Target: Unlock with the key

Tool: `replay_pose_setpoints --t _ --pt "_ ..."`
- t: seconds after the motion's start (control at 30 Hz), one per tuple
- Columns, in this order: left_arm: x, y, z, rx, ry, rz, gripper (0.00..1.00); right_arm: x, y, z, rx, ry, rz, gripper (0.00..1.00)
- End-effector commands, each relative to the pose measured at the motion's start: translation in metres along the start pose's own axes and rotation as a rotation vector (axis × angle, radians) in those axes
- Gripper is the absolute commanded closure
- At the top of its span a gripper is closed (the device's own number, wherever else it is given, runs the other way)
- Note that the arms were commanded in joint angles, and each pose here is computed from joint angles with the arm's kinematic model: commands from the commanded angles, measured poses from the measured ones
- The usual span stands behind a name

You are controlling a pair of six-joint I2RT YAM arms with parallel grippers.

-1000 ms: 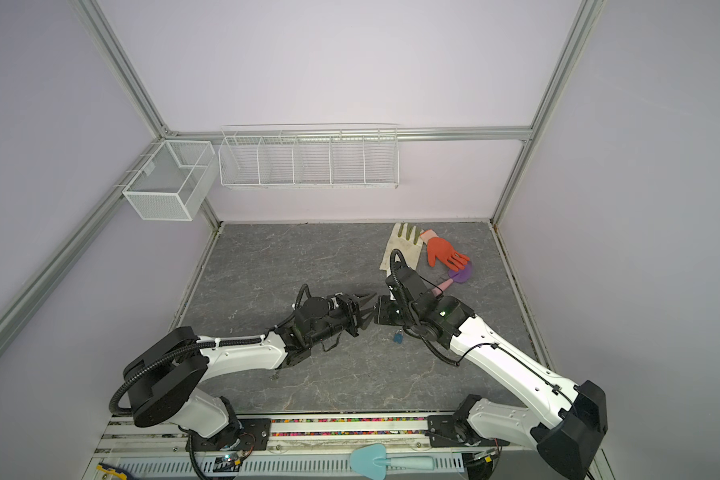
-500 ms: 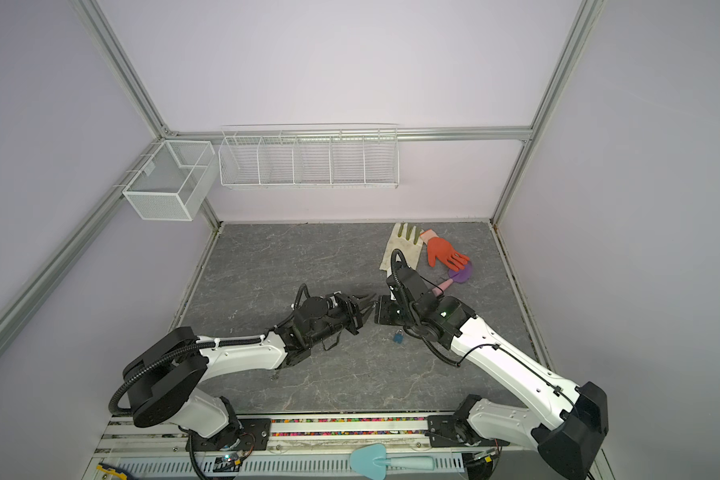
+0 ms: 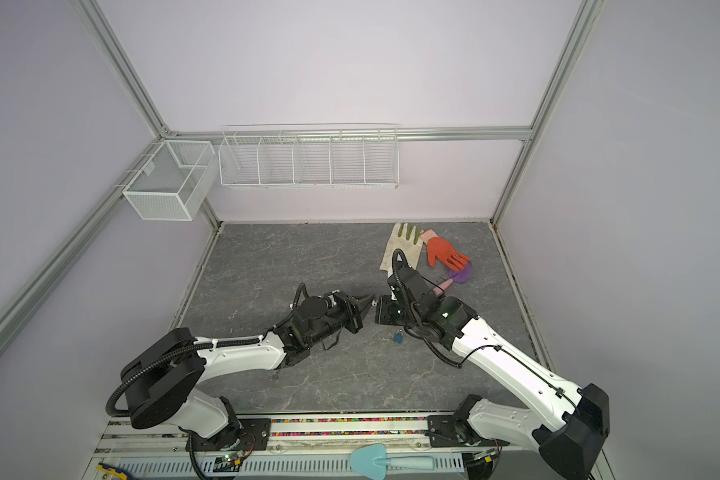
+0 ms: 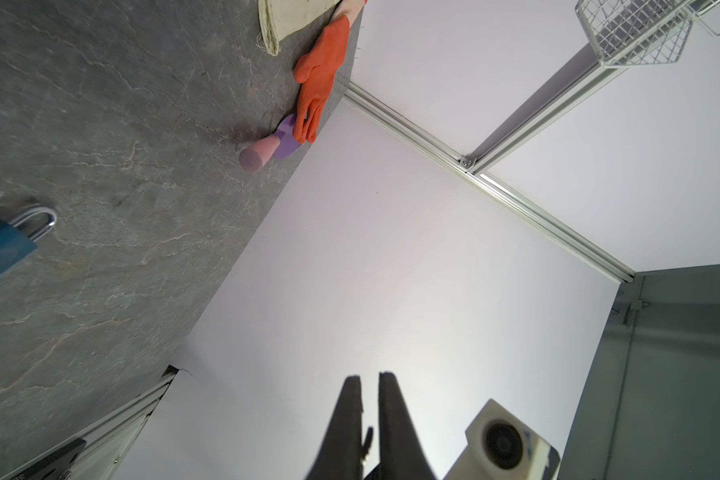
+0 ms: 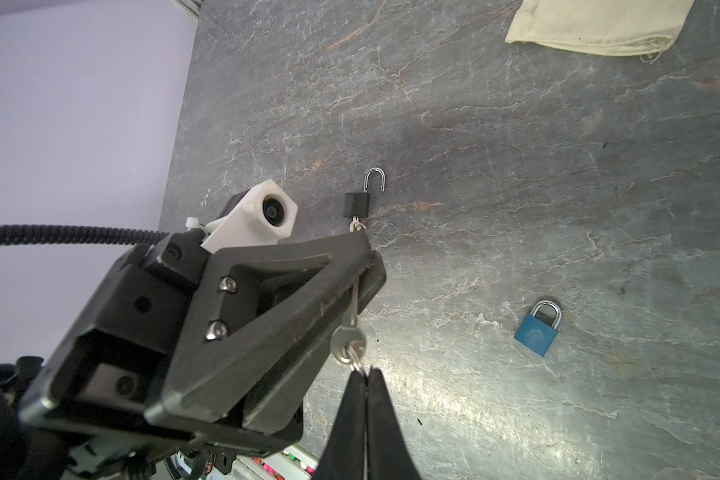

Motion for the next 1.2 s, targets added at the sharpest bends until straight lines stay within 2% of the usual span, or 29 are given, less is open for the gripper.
replay_pose_setpoints --t 0.0,0.2,0.33,0.43,0.53,0.77,1.0,1.17 --pt "-0.002 0.003 -0.006 -0.001 0.023 -0.002 0.93 -0.004 0.000 -0.002 -0.004 -0.012 -0.013 0.93" --pt "-0.002 0.006 -0.012 0.032 0.064 0.002 0.98 -0.008 0.000 -0.002 -0.005 -0.019 -0.022 0.93" --pt "-0.004 0.011 -0.027 0.120 0.091 0.003 0.99 -0.016 -0.003 0.001 -0.019 -0.036 -0.042 0.93" --pt "-0.006 0.011 -0.042 0.240 0.119 -0.008 1.00 -0.029 -0.005 0.003 -0.031 -0.077 -0.074 0.79" --pt "-0.007 0.015 -0.060 0.374 0.171 0.003 1.00 -0.044 -0.009 0.005 -0.048 -0.145 -0.106 0.71" --pt "-0.012 0.050 -0.114 0.798 0.226 0.103 1.00 -0.089 -0.023 0.017 -0.095 -0.555 -0.176 0.50" --pt "-0.036 0.075 -0.145 1.114 0.312 0.137 1.00 -0.108 -0.040 0.014 -0.066 -0.734 -0.237 0.47" --pt "-0.045 0.089 -0.156 1.218 0.392 0.159 1.00 -0.113 -0.048 0.024 -0.080 -0.862 -0.265 0.47"
Point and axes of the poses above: each gripper's point midway between its finger pads, its own x axis out along the fingers, its own z axis along the line the jaws close on, y = z × x, the point moved 10 cm from there along -x, back along the fingers
